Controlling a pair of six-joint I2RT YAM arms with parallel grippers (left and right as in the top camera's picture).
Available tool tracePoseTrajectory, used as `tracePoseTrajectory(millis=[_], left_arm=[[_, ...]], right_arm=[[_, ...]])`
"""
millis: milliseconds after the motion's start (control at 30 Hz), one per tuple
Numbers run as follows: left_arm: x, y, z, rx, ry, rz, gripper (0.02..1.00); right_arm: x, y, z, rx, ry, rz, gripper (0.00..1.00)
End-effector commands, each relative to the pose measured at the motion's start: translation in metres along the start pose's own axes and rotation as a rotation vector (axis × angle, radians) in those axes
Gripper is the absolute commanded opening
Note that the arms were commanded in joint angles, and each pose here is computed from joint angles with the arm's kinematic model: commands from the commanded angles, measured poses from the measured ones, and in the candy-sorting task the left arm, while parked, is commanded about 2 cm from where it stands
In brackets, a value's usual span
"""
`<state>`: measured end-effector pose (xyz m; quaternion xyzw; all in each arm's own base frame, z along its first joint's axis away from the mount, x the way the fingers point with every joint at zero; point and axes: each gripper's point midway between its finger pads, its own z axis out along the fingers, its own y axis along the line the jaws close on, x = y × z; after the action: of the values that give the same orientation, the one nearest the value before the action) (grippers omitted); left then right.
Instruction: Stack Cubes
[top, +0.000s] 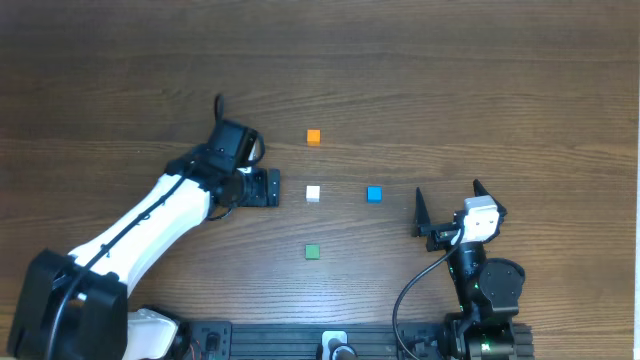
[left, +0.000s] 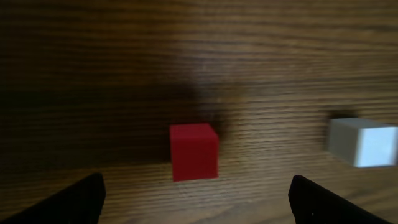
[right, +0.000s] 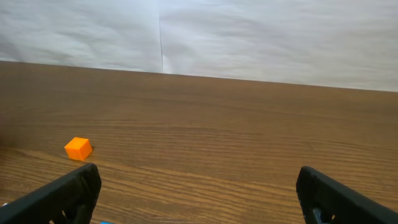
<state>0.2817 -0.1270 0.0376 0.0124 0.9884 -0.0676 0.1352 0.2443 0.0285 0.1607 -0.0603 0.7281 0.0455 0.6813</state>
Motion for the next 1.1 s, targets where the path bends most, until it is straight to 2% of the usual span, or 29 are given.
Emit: tracePoseTrajectory(millis=[33,200,500,700,1100], left_arm=[[-0.005,0.011,0.009,-0.101,-0.009,-0.018,0.947],[-0.006,0.016,0.018,-0.134,-0.011,-0.016,0.923],[-0.012,0.002,0.027,-0.118,-0.04,0.021,0.912],[-0.008,0.002,0.031,-0.124,-0.025,0.022,0.831],[-0.007,0.003,0.034,-0.128,-0.016,0.015,0.606]], right_arm=[[0.002,0.0,0.0,0.0,0.0,-0.001,0.993],[0.002,0.0,0.0,0.0,0.0,-0.001,0.991],[0.002,0.0,0.0,0.0,0.0,-0.001,0.993],[0.002,0.0,0.0,0.0,0.0,0.0,0.993],[0.002,0.0,0.0,0.0,0.0,0.0,0.993]])
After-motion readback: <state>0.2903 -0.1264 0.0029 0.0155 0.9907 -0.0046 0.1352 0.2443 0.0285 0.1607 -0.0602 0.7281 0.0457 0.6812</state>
